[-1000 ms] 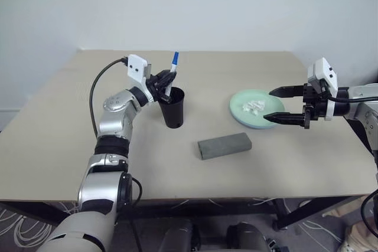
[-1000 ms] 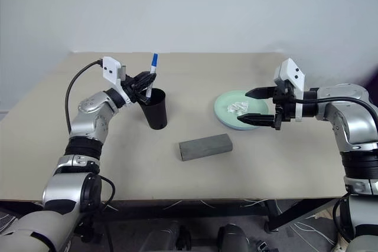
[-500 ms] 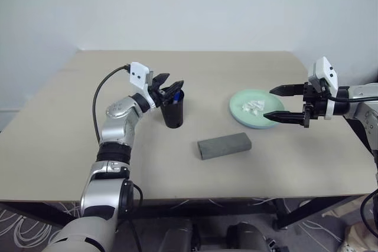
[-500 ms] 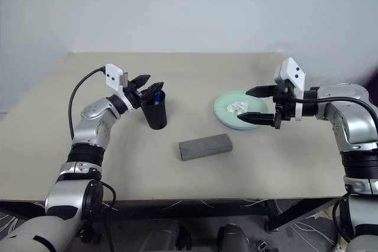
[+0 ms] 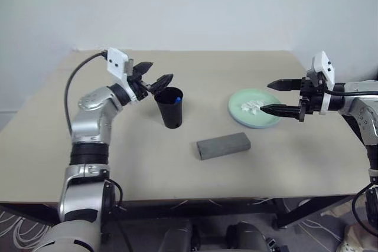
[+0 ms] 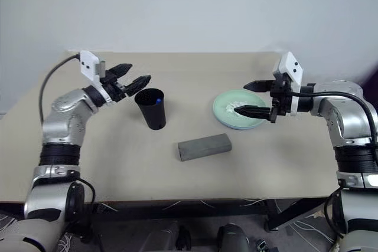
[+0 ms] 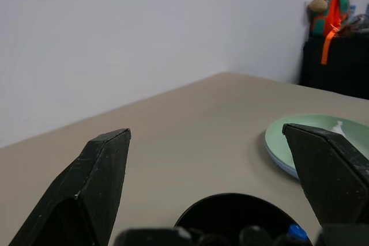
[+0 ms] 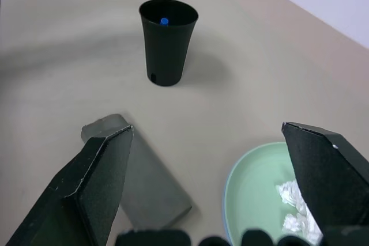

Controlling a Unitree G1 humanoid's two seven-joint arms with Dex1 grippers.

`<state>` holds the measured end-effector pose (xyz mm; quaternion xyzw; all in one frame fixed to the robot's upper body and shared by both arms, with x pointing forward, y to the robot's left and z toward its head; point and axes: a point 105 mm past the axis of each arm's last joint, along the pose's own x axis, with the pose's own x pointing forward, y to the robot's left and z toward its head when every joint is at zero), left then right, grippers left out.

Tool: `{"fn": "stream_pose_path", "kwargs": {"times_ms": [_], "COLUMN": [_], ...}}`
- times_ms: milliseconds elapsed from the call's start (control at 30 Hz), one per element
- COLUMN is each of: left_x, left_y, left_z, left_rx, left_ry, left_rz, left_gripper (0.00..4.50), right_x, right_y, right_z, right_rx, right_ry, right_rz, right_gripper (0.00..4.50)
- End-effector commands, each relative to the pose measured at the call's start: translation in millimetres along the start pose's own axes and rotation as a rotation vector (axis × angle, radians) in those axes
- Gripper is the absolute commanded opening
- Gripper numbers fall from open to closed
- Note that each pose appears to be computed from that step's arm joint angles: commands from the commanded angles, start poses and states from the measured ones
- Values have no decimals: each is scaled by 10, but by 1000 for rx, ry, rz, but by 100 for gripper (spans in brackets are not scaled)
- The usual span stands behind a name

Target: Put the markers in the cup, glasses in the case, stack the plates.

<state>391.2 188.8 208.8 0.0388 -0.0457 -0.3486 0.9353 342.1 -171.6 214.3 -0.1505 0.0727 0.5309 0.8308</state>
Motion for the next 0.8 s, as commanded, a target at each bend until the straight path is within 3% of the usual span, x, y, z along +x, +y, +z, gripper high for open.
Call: {"fn": "stream_pose_path", "kwargs": {"times_ms": [33,400,800], "left_x": [-188,-844,-1178], "left_y": [-46,-158,-225], "left_z": [115,-86,-311], "left_rx": [16,-11,-84], "left_ry": [12,141,250], "left_rz": [-23,60,97], "left_gripper": [449,449,449], "right_x": [28,124,116], "right_y": [-68,-75,80], "right_z": [216,201,-111], "right_rx": [-57,18,132], "right_ry": [-64,-148,-159], "right_rz": [-27,-64,-146], "right_gripper": [450,450,450]}}
